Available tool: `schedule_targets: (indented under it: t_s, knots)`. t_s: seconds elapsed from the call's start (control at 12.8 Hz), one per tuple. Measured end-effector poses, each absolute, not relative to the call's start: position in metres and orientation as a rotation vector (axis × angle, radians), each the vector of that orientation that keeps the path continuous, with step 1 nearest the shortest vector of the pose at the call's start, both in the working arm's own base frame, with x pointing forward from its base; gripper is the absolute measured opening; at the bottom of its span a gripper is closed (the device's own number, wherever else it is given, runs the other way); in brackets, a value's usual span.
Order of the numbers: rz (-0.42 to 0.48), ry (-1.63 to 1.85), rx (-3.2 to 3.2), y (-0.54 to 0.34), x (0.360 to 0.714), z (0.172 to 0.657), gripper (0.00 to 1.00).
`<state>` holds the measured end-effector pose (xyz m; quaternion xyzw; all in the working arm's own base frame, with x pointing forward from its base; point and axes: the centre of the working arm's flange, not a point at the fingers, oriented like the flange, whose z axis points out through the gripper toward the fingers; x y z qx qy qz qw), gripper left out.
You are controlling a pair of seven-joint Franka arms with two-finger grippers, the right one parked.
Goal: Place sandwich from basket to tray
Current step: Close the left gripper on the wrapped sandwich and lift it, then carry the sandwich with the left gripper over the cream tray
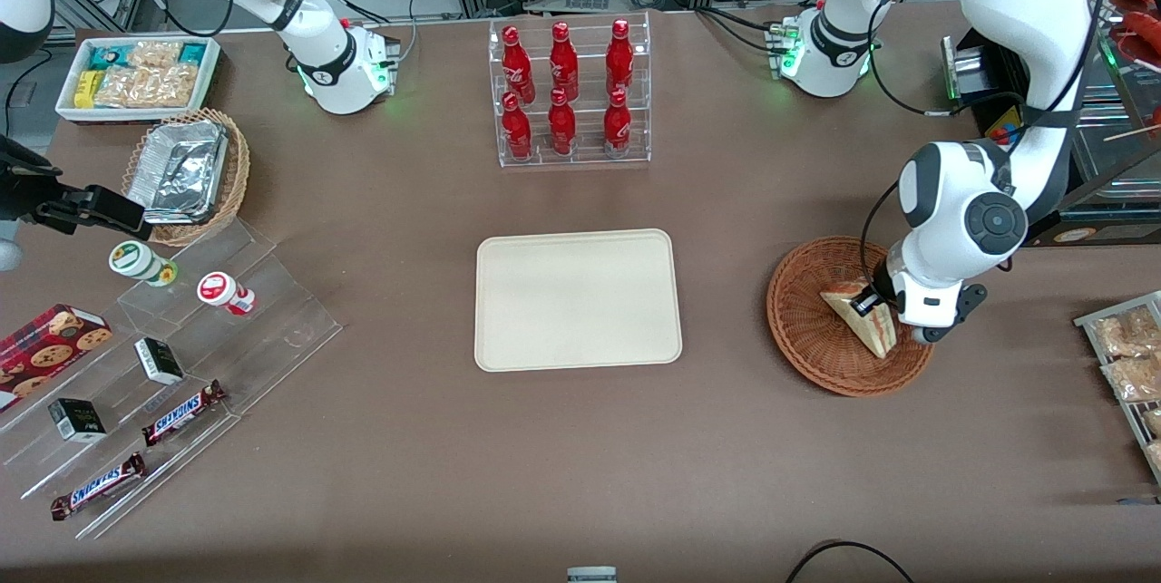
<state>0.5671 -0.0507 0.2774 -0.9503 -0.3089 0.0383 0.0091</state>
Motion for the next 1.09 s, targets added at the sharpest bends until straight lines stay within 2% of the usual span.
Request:
schedule_targets:
  t_s: [0.16, 0.31, 0.55, 1.09]
  knots:
    - [0.178, -0.893, -2.973, -0.054, 0.578, 0.307, 0.25]
    - [0.207, -0.807, -2.991, -0.063, 0.588, 0.337, 0.16]
    - [0.194, -0.649, -3.033, -0.116, 0.588, 0.351, 0.15]
    - [0.139, -0.229, -3.105, -0.276, 0.555, 0.362, 0.15]
